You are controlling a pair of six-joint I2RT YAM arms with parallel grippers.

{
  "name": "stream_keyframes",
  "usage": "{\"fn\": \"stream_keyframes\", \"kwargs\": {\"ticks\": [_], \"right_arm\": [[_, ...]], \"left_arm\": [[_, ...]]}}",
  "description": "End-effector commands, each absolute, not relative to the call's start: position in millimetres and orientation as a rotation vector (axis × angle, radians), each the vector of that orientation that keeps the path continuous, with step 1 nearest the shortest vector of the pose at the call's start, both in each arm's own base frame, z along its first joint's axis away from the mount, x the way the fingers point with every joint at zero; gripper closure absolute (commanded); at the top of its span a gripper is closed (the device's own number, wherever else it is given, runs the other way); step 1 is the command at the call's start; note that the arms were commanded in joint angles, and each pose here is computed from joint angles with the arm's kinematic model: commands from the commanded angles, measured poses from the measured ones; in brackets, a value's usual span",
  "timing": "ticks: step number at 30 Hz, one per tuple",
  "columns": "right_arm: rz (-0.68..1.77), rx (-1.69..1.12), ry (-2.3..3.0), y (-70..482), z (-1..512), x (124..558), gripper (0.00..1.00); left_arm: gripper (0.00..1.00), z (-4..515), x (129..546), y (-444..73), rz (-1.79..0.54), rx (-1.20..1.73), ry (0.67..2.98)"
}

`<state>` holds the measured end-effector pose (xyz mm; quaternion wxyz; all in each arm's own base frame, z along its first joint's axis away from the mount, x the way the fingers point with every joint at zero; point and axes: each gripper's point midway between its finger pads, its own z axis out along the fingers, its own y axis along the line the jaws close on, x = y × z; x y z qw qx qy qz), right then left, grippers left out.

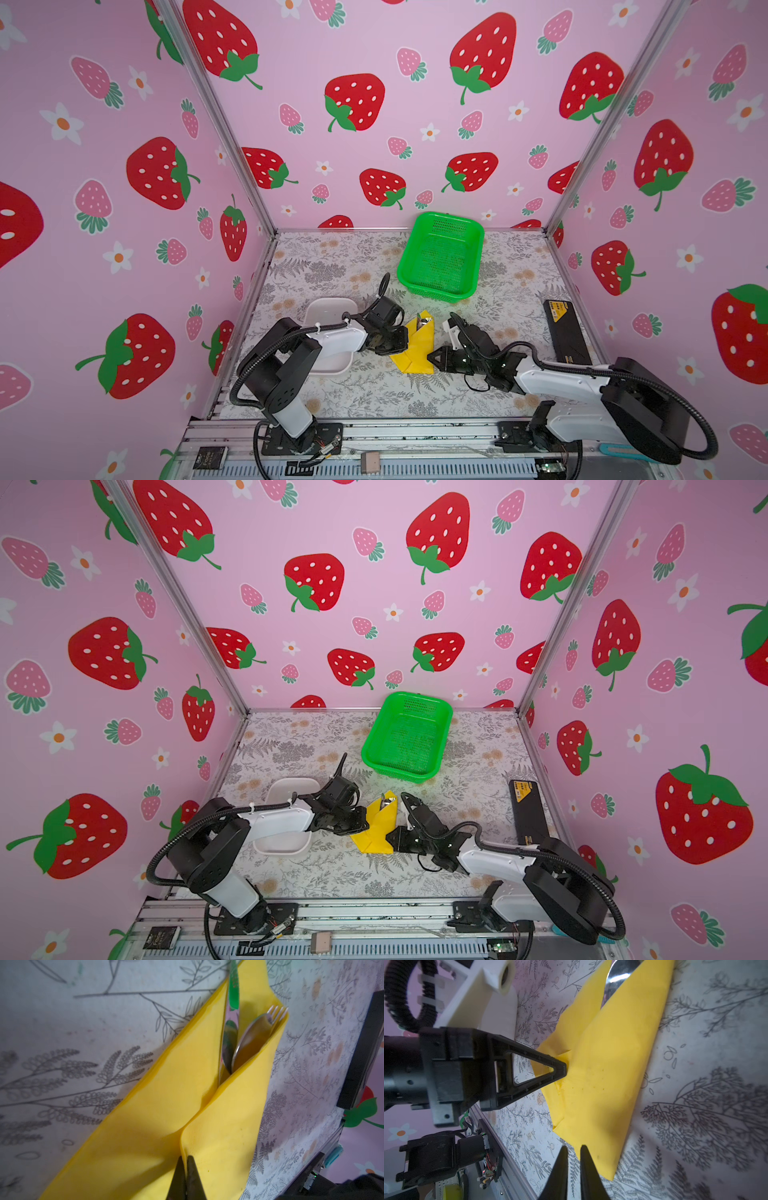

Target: Place the utensils on the paper napkin and roll it up

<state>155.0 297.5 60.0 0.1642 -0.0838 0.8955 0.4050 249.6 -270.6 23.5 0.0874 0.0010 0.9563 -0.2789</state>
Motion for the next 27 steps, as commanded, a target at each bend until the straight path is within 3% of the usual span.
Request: {"fn": "stream_keyframes", "kwargs": {"ticks": [1,27], "right_arm": [[1.207,-0.365,2.584,314,58,145,0.86],[1.060,-0.409,2.730,331,15,139,0.88]], "left_arm": [[1.00,34,259,-276,-0.837,0.019,2.824],[0.98,36,258,-275,-0.836,0.025,2.820]]}}
